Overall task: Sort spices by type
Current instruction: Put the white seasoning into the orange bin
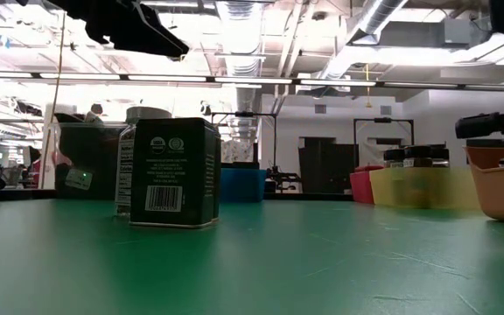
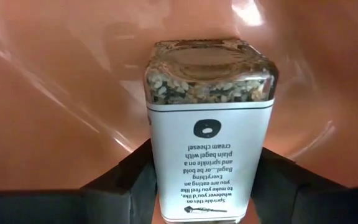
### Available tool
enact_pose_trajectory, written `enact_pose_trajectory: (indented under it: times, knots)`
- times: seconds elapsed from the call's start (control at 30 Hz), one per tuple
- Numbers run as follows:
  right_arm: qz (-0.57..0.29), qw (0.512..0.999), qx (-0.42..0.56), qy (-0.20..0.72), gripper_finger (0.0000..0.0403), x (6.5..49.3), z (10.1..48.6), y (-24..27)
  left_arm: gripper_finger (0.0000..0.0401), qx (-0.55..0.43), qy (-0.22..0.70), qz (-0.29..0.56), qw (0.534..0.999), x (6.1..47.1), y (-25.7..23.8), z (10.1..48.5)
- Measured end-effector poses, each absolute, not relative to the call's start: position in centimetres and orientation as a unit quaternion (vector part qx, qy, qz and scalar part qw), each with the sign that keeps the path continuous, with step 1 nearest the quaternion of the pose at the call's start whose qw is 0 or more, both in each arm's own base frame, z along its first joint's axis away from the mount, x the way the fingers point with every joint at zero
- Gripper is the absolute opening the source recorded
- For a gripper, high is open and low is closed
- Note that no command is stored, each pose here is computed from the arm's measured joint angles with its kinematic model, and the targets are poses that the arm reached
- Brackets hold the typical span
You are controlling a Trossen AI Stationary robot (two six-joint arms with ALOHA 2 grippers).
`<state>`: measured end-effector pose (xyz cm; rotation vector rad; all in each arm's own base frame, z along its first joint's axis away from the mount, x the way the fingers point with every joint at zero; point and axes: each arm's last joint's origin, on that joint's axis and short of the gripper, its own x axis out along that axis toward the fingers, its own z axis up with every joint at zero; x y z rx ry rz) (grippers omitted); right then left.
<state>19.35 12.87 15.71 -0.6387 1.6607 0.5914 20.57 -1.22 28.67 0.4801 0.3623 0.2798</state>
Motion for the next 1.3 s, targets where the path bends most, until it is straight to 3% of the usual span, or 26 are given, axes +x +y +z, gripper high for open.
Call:
enact_pose_trajectory:
  times: [0.33, 0.57, 0.73, 0.9, 1.13, 1.3]
  knots:
    - [0.214, 0.605, -0.246, 0.727, 0.0222, 21.8, 20.9, 12.7, 0.0336, 0.212, 0.166, 0.132, 0.954, 20.6, -1.3, 28.8]
    - [0.093, 0.601, -0.207, 0.767, 0.0226, 22.6, 23.9, 10.5, 0.0336, 0.072, 0.112, 0.007, 0.991, 23.0, -1.3, 28.1]
    - [0.002, 0.653, -0.129, 0.747, 0.0225, 24.2, 24.6, 9.2, 0.0336, 0.021, 0.077, -0.020, 0.997, 26.4, -1.4, 26.6]
    - [-0.073, 0.687, -0.040, 0.722, 0.0225, 25.4, 26.5, 8.4, 0.0336, 0.046, 0.055, -0.064, 0.995, 29.8, -2.3, 25.1]
    - [-0.058, 0.764, 0.011, 0.643, 0.0226, 27.8, 29.2, 8.1, 0.0336, 0.149, 0.056, -0.085, 0.984, 34.0, -3.6, 23.7]
    - [-0.053, 0.787, 0.054, 0.612, 0.0226, 29.2, 29.8, 6.4, 0.0336, 0.251, 0.043, -0.088, 0.963, 36.3, -4.9, 23.7]
